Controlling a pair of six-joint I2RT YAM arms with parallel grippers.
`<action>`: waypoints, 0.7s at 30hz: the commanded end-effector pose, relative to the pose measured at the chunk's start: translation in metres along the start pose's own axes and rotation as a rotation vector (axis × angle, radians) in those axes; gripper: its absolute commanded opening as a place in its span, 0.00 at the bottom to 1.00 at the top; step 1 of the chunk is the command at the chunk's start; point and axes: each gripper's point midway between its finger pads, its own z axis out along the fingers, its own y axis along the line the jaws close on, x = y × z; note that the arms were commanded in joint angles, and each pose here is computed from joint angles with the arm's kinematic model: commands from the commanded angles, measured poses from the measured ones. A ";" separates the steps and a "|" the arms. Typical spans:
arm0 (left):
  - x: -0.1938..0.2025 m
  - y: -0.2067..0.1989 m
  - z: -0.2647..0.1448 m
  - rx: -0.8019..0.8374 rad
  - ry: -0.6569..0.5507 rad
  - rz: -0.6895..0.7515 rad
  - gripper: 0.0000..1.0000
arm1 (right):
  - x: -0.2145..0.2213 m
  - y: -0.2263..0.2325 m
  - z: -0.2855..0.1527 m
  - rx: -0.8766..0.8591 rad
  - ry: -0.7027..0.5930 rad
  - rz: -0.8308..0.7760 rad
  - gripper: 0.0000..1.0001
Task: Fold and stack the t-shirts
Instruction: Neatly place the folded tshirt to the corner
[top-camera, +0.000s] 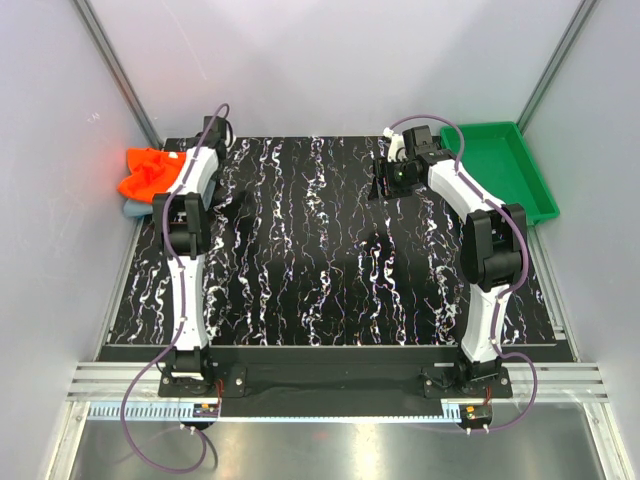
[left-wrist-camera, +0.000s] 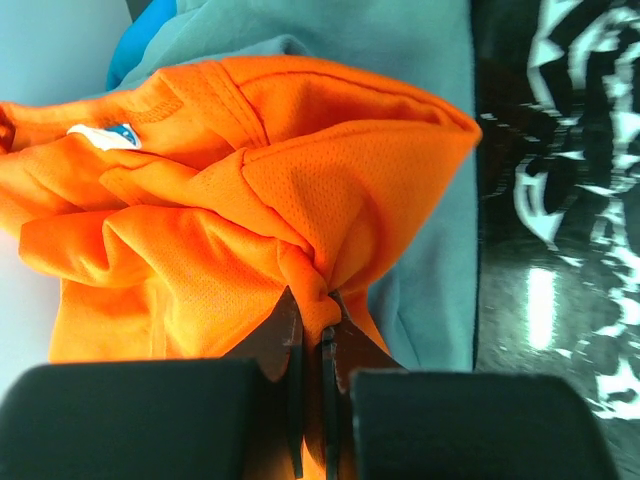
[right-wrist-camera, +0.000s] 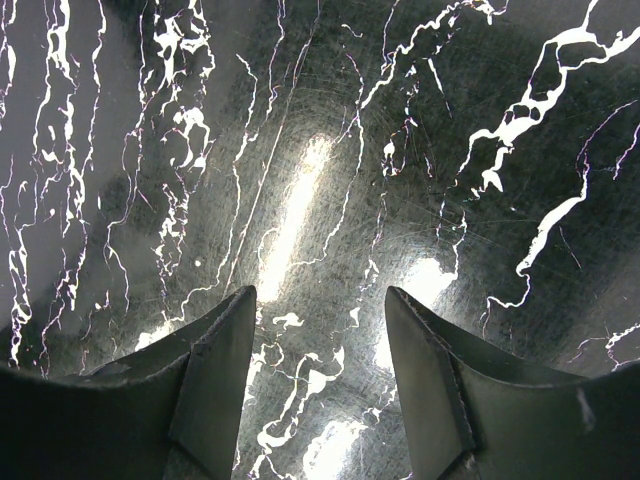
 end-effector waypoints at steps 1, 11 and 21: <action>-0.038 -0.015 -0.026 0.042 -0.109 0.001 0.00 | -0.024 0.009 -0.014 -0.019 -0.074 -0.026 0.62; -0.052 -0.031 -0.033 0.017 -0.134 0.012 0.02 | -0.027 0.009 -0.018 -0.010 -0.082 -0.040 0.62; -0.076 0.045 -0.080 -0.142 -0.240 -0.158 0.68 | -0.023 0.008 -0.019 -0.003 -0.070 -0.036 0.62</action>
